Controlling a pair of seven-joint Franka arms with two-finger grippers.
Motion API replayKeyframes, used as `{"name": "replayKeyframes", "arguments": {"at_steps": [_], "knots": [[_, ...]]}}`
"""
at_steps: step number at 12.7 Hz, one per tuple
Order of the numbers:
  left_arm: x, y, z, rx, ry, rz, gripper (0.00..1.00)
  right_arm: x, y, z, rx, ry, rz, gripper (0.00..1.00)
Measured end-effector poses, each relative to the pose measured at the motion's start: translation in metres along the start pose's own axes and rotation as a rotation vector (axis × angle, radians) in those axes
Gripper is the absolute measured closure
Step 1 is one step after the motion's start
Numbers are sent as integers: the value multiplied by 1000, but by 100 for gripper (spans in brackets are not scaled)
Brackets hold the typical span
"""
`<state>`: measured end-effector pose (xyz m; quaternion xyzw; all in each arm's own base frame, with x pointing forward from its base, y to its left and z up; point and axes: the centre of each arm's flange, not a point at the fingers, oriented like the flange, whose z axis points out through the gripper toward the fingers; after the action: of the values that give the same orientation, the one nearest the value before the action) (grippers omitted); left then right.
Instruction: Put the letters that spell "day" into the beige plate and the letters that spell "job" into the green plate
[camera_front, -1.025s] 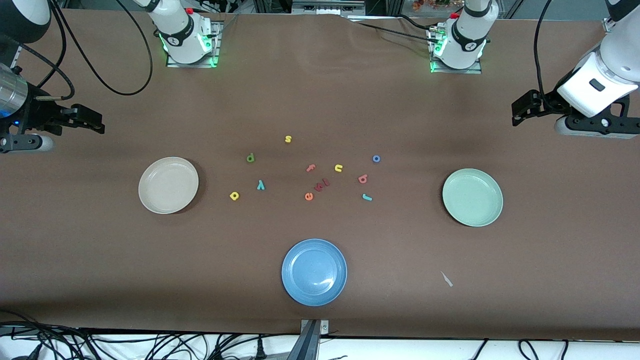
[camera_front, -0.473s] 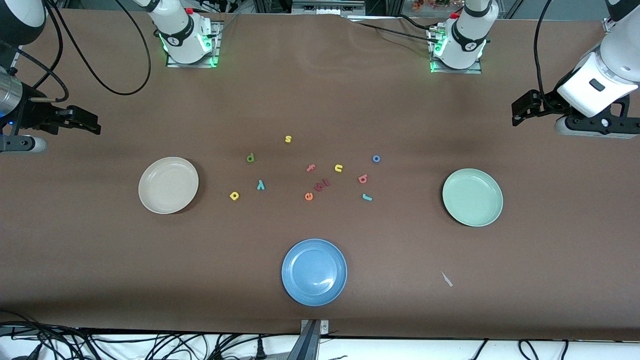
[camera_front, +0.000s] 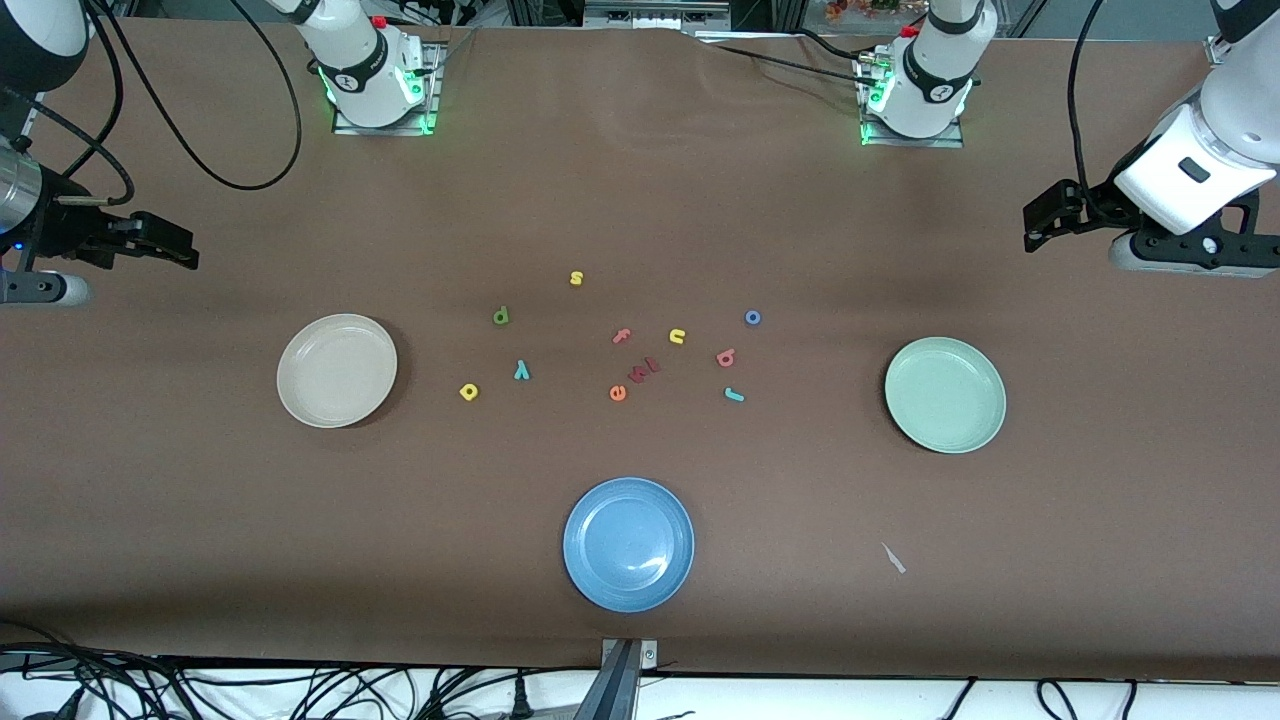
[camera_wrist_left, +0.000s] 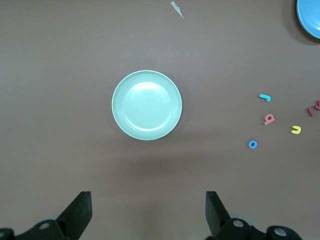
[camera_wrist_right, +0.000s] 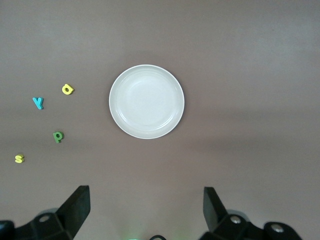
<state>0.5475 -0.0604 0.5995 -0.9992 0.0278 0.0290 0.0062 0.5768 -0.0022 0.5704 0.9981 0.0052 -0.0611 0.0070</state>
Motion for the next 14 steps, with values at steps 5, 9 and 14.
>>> {"name": "replayKeyframes", "arguments": {"at_steps": [5, 9, 14], "knots": [[0, 0, 0, 0, 0, 0, 0, 0, 0, 0, 0, -2, 1, 0], [0, 0, 0, 0, 0, 0, 0, 0, 0, 0, 0, -2, 0, 0], [0, 0, 0, 0, 0, 0, 0, 0, -3, 0, -1, -2, -5, 0]]}}
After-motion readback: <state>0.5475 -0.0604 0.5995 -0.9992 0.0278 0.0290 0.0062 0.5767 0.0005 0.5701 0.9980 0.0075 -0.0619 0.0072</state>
